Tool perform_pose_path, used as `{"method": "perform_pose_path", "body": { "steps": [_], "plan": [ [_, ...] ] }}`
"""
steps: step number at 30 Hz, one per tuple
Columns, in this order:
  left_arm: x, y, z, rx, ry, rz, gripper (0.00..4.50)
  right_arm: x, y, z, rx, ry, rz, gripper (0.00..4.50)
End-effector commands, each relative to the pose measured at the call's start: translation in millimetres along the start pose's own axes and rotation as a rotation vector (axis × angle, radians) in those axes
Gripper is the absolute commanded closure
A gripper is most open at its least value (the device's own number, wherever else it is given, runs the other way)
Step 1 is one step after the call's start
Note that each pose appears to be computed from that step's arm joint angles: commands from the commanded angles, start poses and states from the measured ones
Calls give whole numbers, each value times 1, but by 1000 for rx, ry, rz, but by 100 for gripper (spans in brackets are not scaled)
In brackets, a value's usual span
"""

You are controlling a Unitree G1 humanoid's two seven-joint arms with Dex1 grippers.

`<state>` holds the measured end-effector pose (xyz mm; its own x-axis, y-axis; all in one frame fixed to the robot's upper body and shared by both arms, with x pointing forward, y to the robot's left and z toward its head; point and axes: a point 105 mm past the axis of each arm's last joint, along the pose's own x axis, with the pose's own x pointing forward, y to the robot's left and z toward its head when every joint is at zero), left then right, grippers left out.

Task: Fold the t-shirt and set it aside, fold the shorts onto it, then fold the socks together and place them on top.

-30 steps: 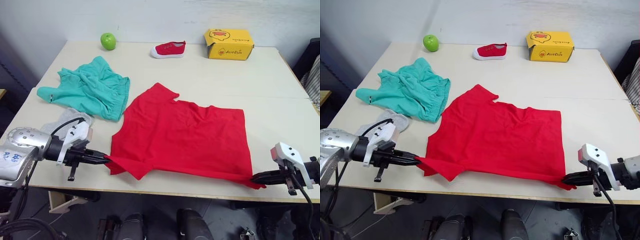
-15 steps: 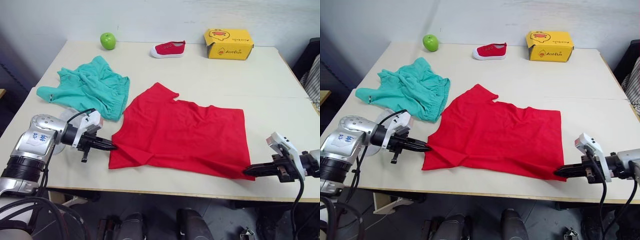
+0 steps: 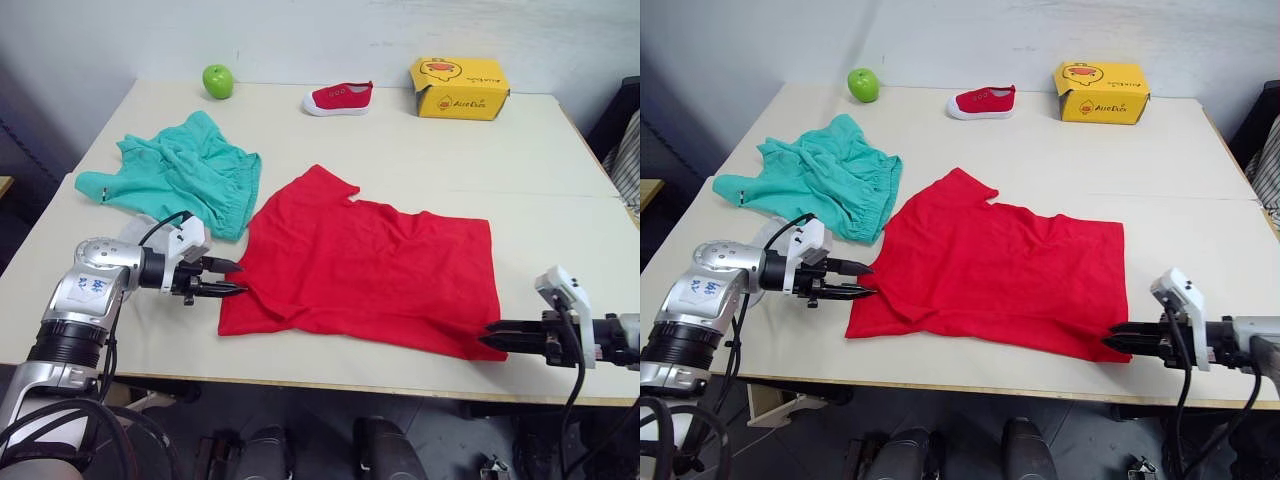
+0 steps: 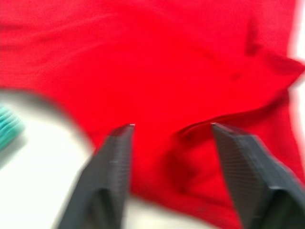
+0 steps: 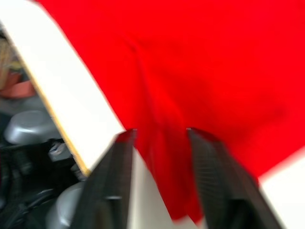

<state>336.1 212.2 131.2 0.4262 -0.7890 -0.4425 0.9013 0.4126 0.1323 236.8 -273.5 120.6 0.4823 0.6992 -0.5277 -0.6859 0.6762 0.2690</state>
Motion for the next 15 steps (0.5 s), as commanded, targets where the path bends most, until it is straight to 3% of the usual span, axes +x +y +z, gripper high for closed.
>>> {"method": "perform_pose_path", "body": {
  "steps": [1, 2, 5, 7, 11, 15],
  "plan": [
    [-15, 9, 13, 76, -116, 129, 61, -18, 0, 18, -101, -117, -81, 148],
    [-20, 5, 17, 78, -162, 134, 68, -22, 2, 21, -111, -152, -90, 116],
    [-34, -13, 25, 107, -231, 81, 115, -28, 14, 37, -217, -277, -106, 127],
    [-37, -25, 29, 129, -232, 31, 178, -25, 24, 45, -305, -323, -104, 177],
    [-24, -62, 26, 206, -187, -119, 313, 6, 54, 36, -588, -282, -9, 319],
    [-5, -90, 17, 244, -186, -214, 444, 34, 73, 34, -631, -354, 68, 450]
  ]
}}
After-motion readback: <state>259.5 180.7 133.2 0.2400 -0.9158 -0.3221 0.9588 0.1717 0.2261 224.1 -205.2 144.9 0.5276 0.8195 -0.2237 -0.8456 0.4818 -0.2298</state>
